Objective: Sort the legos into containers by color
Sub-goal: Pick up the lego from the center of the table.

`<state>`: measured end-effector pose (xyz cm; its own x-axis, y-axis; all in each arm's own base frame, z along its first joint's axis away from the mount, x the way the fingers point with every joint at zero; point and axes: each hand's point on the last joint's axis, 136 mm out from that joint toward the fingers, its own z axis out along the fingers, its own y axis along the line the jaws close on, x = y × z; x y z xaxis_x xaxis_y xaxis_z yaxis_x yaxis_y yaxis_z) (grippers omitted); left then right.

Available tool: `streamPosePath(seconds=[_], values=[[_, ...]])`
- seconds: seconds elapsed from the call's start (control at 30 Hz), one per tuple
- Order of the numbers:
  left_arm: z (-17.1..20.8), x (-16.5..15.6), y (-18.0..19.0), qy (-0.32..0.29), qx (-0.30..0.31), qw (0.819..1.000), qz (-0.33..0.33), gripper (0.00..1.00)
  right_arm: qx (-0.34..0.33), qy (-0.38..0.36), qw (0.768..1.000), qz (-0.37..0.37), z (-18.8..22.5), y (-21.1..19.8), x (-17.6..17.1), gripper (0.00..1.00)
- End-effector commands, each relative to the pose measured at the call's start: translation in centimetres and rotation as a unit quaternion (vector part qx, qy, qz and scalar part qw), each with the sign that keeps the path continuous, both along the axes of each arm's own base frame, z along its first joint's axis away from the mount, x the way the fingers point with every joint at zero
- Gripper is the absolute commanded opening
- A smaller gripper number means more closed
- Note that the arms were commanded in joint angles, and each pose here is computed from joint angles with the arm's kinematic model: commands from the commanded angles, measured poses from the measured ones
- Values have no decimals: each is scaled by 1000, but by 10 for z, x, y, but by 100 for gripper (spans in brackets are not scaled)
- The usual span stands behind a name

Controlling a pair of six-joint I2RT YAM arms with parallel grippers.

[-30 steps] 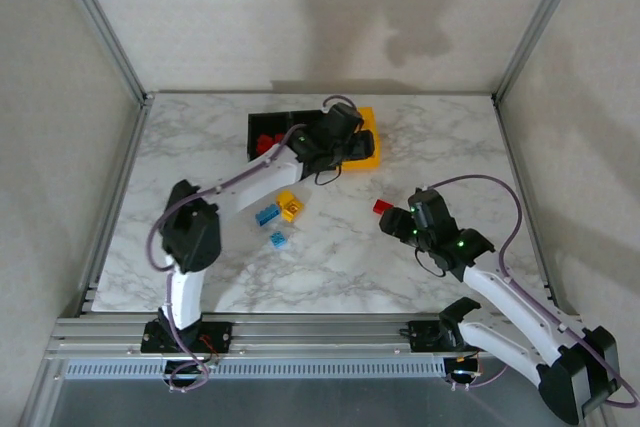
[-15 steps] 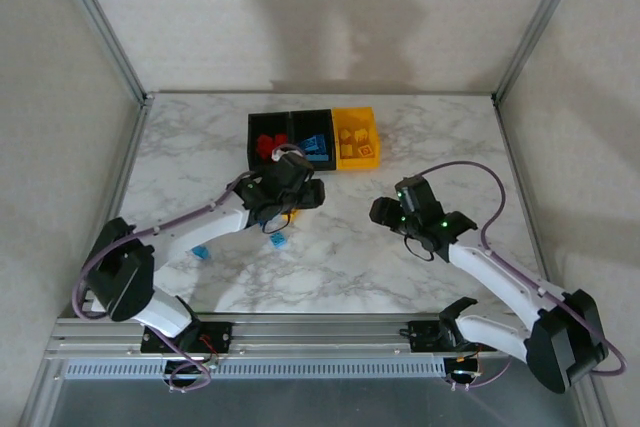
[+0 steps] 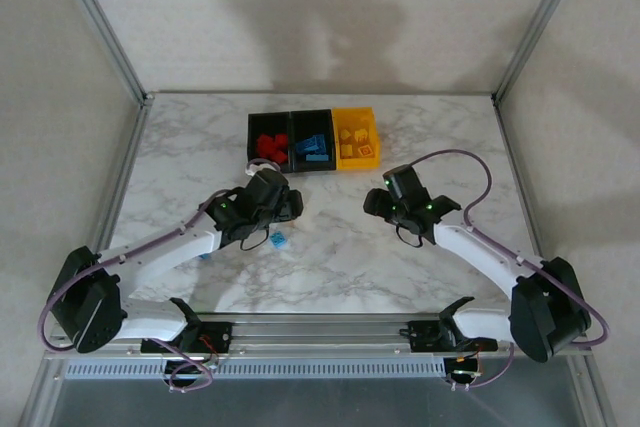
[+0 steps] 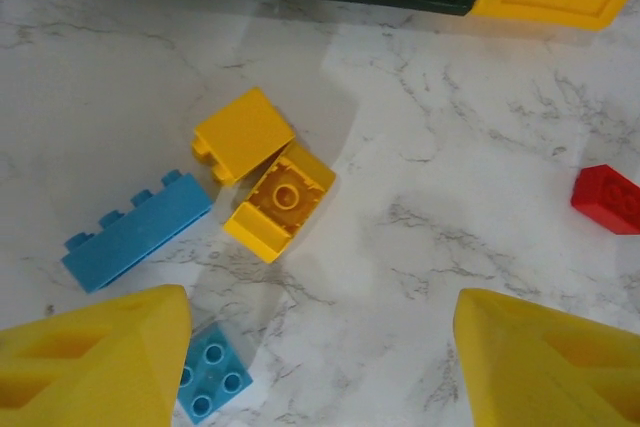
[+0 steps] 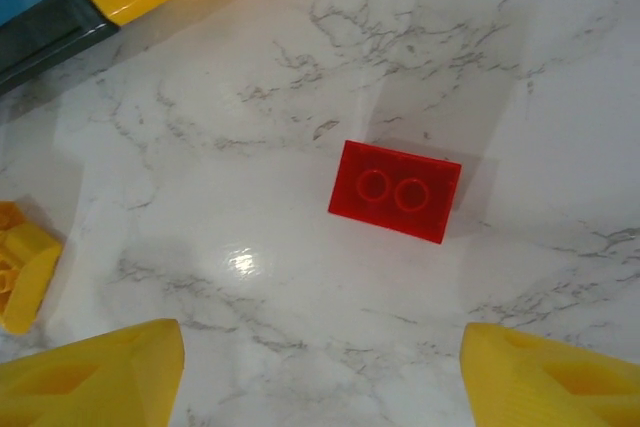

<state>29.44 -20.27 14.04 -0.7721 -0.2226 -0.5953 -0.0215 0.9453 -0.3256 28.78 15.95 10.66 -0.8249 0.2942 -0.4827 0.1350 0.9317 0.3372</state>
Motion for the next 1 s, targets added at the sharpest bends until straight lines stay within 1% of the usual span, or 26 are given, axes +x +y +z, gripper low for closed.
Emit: streamPosePath(seconds=[0.0, 0.1, 0.27, 0.53, 0.83, 0.87, 0.97], values=[[-5, -4, 12, 7, 10, 1000, 18, 70, -40, 2, 999, -26, -4, -14, 12, 77], [-5, -5, 12, 6, 5, 1000, 19, 70, -51, 9, 998, -35, -14, -19, 22, 77], [-3, -6, 17, 4, 3, 1000, 27, 70, -50, 18, 998, -41, -30, -20, 40, 76], [-9, -14, 28, 10, -7, 999, 40, 70, -54, 42, 997, -28, -53, -7, 58, 75], [-9, -17, 41, 9, -11, 999, 53, 71, -54, 68, 996, -24, -75, -3, 56, 64], [-10, -17, 41, 10, -11, 999, 53, 71, -54, 68, 996, -23, -76, -2, 56, 62], [-9, -16, 41, 10, -12, 999, 52, 71, -54, 68, 996, -20, -76, -1, 58, 49]])
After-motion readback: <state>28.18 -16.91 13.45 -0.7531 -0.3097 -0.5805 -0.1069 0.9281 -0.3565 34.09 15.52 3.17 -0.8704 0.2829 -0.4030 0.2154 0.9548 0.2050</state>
